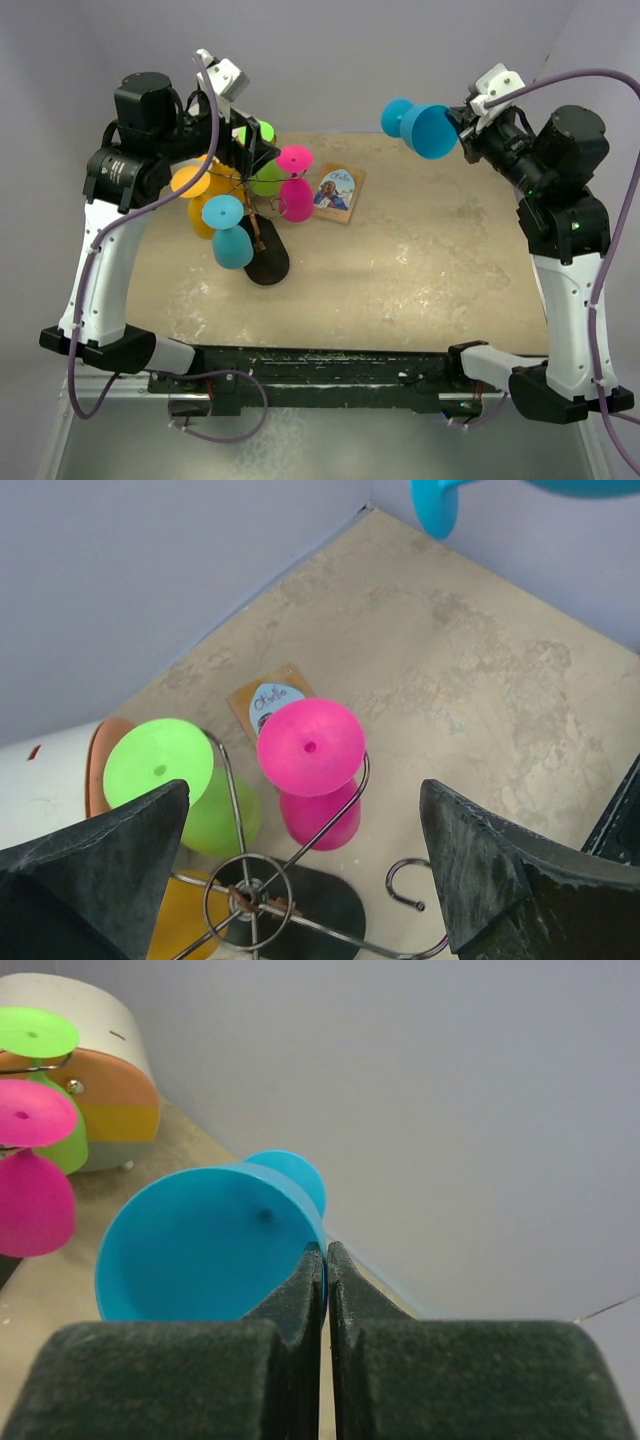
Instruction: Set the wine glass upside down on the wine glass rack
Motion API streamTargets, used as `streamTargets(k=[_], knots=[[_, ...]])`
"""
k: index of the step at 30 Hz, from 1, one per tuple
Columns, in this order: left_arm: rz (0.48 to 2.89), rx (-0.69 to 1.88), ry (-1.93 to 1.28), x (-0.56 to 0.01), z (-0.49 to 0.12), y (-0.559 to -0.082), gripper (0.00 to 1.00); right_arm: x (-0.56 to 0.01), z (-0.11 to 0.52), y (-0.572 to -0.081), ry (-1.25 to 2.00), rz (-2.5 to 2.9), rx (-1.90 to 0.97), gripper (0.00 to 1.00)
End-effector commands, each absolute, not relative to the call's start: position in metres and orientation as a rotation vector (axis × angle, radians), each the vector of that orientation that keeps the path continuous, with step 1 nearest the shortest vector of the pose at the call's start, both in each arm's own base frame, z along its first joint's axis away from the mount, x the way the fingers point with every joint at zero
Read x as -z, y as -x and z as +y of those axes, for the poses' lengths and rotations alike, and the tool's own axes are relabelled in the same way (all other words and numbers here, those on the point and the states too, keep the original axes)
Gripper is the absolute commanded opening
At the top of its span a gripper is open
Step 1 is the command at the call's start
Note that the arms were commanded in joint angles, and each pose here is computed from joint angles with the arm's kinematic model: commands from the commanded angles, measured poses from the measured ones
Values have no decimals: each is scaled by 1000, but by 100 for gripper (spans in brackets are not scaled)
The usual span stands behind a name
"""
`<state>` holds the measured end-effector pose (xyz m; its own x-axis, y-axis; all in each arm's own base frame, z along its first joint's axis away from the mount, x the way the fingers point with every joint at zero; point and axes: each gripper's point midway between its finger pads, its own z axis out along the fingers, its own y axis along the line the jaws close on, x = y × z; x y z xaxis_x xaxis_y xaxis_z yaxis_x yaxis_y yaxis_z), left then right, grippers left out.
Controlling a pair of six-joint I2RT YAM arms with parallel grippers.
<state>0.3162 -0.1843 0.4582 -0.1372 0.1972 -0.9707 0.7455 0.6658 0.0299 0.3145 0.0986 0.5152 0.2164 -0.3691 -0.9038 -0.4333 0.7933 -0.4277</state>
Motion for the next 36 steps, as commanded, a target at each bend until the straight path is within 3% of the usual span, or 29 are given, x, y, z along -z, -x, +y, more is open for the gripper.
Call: streamTargets(k=[1, 13, 36], knots=[[1612, 662, -687, -489, -198, -319, 100, -554, 107, -286, 792, 1193, -35, 0], [1596, 825, -641, -502, -209, -297, 96, -604, 133, -226, 900, 807, -71, 0], [1492, 986, -729, -515, -290, -313, 90, -581, 151, -230, 991, 813, -157, 0]])
